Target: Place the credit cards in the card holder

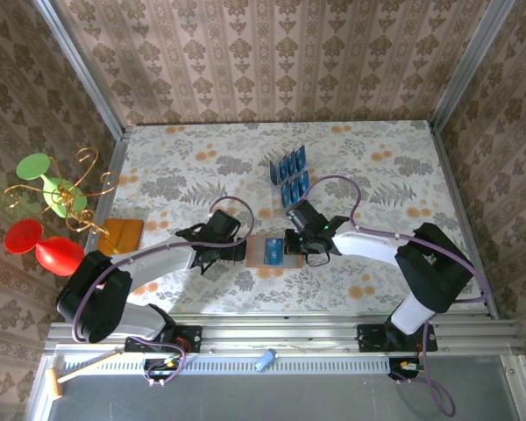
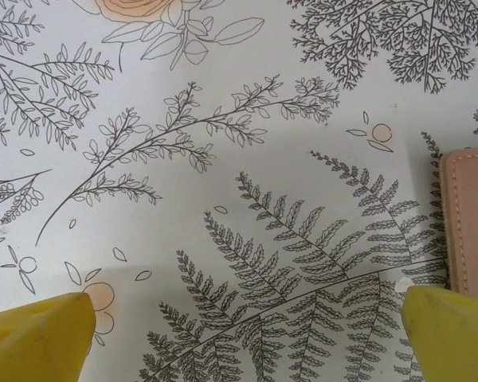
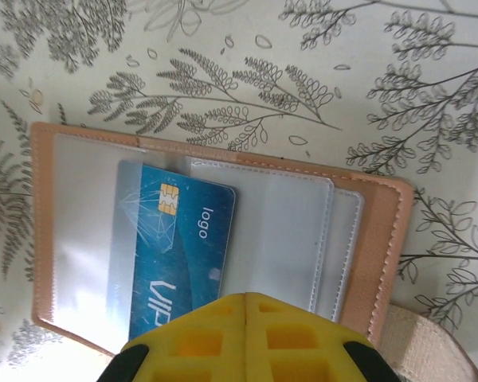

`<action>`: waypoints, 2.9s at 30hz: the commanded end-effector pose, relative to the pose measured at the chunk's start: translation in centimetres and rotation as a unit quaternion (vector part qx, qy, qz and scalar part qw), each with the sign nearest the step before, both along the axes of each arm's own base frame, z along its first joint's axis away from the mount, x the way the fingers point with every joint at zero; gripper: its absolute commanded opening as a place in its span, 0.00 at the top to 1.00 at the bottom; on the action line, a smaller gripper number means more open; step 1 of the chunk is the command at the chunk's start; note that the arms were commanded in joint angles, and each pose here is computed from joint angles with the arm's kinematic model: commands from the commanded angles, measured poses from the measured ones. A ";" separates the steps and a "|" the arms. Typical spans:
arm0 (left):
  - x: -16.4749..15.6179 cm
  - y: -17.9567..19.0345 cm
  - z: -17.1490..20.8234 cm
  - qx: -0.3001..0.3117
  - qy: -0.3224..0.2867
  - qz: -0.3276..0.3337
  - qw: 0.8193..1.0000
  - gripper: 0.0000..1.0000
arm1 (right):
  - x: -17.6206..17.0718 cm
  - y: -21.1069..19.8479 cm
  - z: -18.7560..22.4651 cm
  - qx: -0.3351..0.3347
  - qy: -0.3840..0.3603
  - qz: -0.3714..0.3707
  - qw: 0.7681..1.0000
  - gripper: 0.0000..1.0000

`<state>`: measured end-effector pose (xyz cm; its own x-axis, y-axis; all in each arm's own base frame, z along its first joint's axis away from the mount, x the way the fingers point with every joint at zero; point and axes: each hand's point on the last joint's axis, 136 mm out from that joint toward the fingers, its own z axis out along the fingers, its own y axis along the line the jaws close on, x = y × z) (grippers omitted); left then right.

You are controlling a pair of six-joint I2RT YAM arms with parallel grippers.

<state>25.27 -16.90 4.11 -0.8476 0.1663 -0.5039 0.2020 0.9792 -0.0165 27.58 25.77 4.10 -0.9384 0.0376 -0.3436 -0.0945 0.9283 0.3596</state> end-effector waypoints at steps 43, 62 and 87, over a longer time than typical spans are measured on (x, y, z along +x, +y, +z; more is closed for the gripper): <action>-0.5 -1.0 -3.3 -0.007 0.040 -0.009 0.999 0.00 | 0.6 5.7 -0.8 0.008 0.019 0.036 0.999 0.95; 0.1 2.6 -0.6 0.029 0.008 0.047 0.998 0.00 | 0.8 4.0 1.7 0.022 -0.008 0.015 1.000 0.93; 0.7 0.9 -2.8 0.016 0.036 0.024 0.999 0.00 | 0.7 6.4 -0.4 0.034 0.019 0.038 0.999 0.98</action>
